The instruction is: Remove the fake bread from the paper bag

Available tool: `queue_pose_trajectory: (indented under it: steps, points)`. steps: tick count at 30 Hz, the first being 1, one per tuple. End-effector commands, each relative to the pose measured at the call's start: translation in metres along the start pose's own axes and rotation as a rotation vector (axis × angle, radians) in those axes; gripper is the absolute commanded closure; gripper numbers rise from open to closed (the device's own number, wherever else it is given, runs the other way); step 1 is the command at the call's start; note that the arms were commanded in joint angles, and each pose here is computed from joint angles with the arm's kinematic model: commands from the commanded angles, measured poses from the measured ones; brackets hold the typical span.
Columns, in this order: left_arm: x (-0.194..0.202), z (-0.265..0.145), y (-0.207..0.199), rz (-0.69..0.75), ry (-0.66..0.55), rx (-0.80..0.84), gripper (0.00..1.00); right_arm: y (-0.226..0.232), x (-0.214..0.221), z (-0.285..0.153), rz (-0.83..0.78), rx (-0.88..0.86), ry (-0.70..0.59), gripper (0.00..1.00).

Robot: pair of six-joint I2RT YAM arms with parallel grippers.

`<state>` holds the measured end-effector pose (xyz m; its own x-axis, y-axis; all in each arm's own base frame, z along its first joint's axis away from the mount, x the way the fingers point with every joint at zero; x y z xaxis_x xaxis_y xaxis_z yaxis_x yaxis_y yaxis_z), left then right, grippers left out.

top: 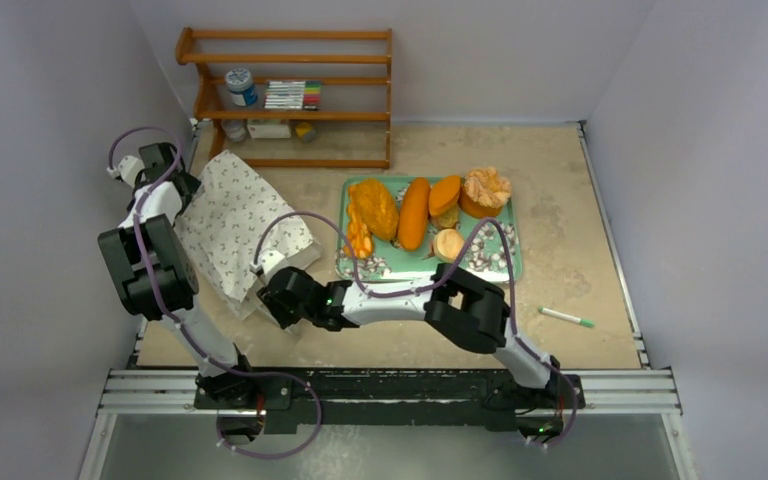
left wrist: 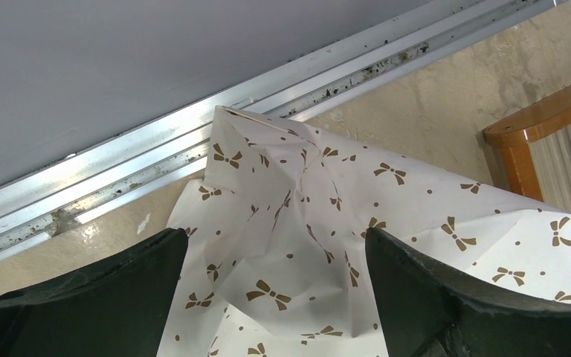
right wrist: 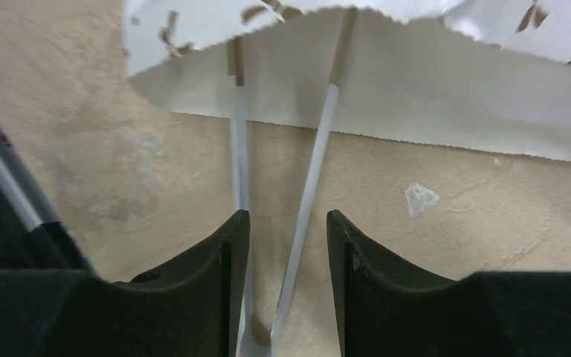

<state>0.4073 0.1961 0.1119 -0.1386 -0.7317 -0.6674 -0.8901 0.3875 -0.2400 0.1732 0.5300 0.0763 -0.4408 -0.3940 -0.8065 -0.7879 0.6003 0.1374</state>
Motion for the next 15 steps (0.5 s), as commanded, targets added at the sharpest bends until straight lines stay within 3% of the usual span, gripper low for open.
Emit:
queue_pose_trajectory:
  steps: [1,11,15]
  points:
    - [-0.014,-0.013,-0.001,-0.038,-0.047,0.017,0.09,-0.002,-0.019,0.006,0.042,0.046,-0.032,0.55]
    - [-0.012,-0.013,-0.001,-0.04,-0.041,0.023,0.09,-0.009,-0.014,0.011,0.05,0.076,-0.06,0.58]
    - [-0.009,-0.013,0.0,-0.042,-0.035,0.025,0.09,-0.011,-0.01,0.021,0.046,0.09,-0.036,0.75]
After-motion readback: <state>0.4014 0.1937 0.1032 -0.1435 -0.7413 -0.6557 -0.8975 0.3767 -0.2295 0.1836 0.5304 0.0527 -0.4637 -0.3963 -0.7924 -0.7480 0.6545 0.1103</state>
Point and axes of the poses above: each gripper's point midway between its finger pads, its own z axis out along the fingers, its own y axis along the line the jaws close on, x = y × z, the point moved 3 cm from there along -z, back along the fingers, and after that the axes turned 1 degree about -z, right-handed, at the moved point
